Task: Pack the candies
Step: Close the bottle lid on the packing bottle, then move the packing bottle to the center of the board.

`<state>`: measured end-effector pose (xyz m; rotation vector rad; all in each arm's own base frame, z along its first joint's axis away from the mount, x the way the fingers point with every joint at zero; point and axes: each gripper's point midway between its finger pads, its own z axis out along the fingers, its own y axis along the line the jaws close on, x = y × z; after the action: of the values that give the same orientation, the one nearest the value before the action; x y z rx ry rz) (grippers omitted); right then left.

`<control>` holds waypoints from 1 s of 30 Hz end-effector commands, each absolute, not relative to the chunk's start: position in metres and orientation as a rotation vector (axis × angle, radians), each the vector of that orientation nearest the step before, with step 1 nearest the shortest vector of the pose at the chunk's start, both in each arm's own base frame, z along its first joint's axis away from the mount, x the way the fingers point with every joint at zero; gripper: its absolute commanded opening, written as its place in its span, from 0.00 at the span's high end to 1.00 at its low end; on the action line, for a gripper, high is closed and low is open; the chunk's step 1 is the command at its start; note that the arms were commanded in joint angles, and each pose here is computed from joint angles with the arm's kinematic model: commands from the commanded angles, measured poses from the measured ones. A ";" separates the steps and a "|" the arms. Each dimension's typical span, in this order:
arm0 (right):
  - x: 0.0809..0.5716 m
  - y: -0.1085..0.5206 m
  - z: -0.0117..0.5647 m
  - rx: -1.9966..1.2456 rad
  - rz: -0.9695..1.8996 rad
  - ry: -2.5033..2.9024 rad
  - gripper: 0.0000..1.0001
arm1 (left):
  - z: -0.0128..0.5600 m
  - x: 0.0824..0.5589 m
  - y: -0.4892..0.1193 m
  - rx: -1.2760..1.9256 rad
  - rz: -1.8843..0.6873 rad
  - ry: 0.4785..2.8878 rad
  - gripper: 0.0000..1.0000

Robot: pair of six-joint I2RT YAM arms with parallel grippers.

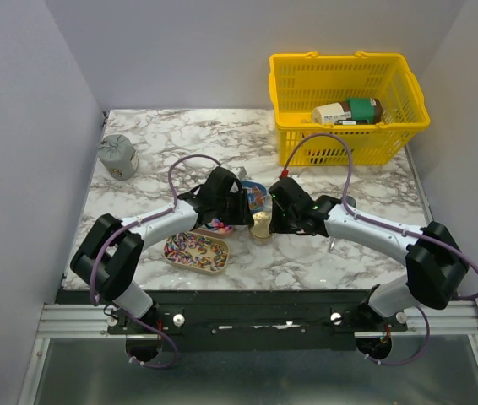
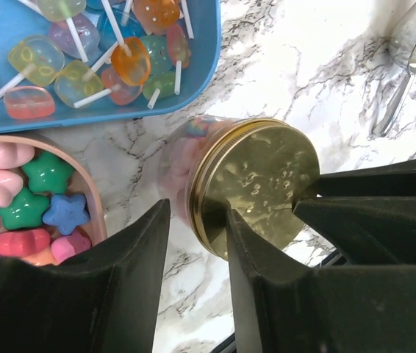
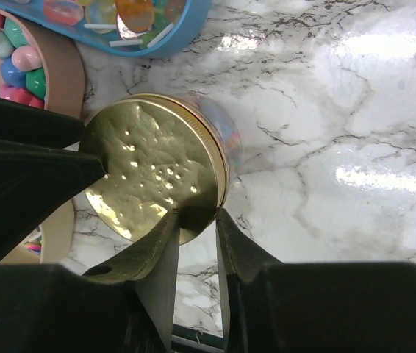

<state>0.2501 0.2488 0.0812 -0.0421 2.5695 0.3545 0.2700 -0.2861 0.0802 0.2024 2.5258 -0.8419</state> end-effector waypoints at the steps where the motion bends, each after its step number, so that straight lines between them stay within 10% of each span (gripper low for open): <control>1: 0.231 0.207 0.036 -0.045 0.070 2.686 0.68 | 0.055 0.273 -0.264 0.168 -0.645 2.592 0.60; 30: 0.202 0.199 0.011 -0.151 0.087 2.654 0.75 | 0.039 0.247 -0.282 0.319 -0.620 2.619 0.57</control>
<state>0.2509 0.2501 0.0774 -0.0229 2.4213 0.3892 0.2752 -0.3025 0.0812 0.2567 2.4801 -0.7622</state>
